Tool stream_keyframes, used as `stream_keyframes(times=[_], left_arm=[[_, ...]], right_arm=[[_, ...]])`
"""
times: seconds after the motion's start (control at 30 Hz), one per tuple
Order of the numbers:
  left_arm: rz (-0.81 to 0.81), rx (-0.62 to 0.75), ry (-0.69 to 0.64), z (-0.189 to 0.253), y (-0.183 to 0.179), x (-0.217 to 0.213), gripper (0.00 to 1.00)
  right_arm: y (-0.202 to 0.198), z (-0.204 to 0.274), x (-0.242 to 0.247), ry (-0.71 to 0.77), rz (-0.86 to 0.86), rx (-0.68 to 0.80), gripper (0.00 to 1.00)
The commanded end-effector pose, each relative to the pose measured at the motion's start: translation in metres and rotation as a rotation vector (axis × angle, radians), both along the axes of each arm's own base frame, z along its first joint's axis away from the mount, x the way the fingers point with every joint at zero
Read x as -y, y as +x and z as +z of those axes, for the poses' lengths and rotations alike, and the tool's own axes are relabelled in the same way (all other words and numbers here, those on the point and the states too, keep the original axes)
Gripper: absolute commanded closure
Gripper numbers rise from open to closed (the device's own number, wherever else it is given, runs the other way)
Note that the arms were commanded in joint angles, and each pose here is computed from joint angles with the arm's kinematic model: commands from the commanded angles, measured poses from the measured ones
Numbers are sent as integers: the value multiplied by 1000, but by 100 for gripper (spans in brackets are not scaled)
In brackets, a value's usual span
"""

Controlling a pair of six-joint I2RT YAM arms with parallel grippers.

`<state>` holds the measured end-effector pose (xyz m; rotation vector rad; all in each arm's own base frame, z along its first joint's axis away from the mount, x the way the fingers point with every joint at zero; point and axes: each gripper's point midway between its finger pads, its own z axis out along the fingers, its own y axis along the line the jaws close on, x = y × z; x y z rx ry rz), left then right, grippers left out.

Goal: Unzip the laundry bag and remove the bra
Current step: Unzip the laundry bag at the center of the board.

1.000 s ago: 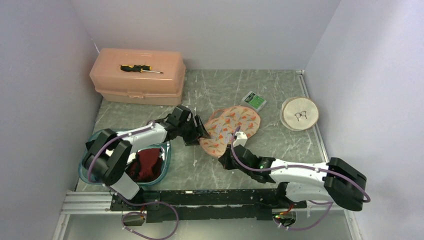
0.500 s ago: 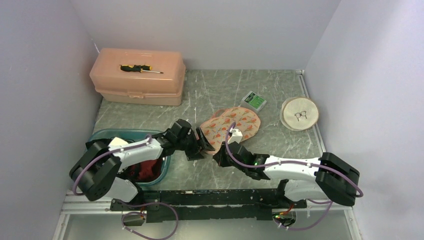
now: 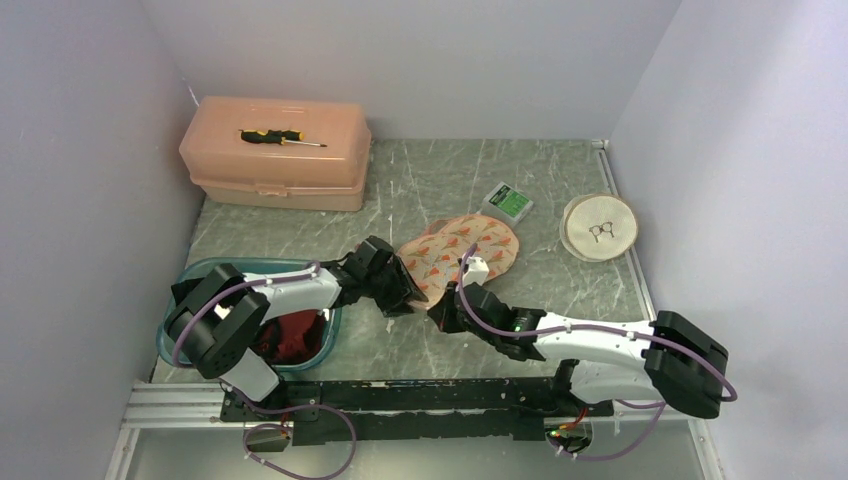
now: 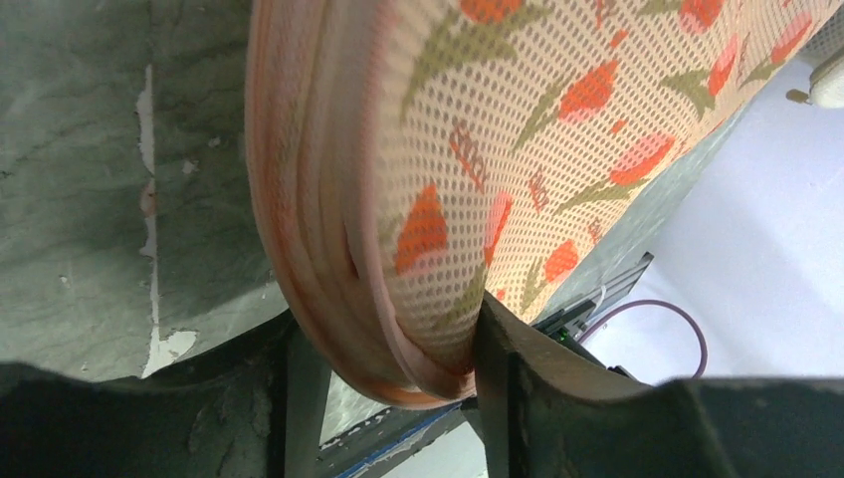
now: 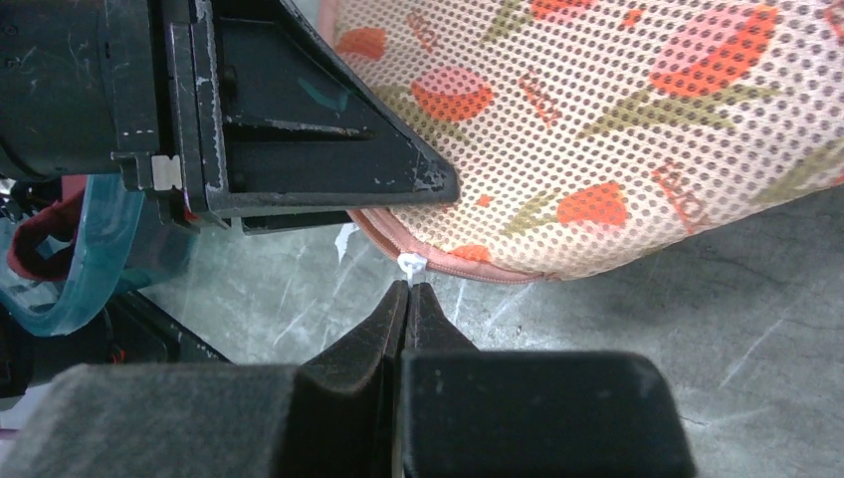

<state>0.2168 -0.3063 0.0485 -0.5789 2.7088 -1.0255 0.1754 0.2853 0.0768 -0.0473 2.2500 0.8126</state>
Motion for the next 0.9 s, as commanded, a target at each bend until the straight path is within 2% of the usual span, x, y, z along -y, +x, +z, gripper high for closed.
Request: stream_keyframes(times=[0.0,0.33,0.87], left_arm=[[69,46,51,9,17,-10,48],[80,50,63,8,23,-15,79],[68,49,65,9,21,-15,80]], right_arm=[[-1,4,7,-8,-12,12,100],[-5,-5,26,-45,-46,5,100],[-7,-20,44,-107,-89,-19,100]])
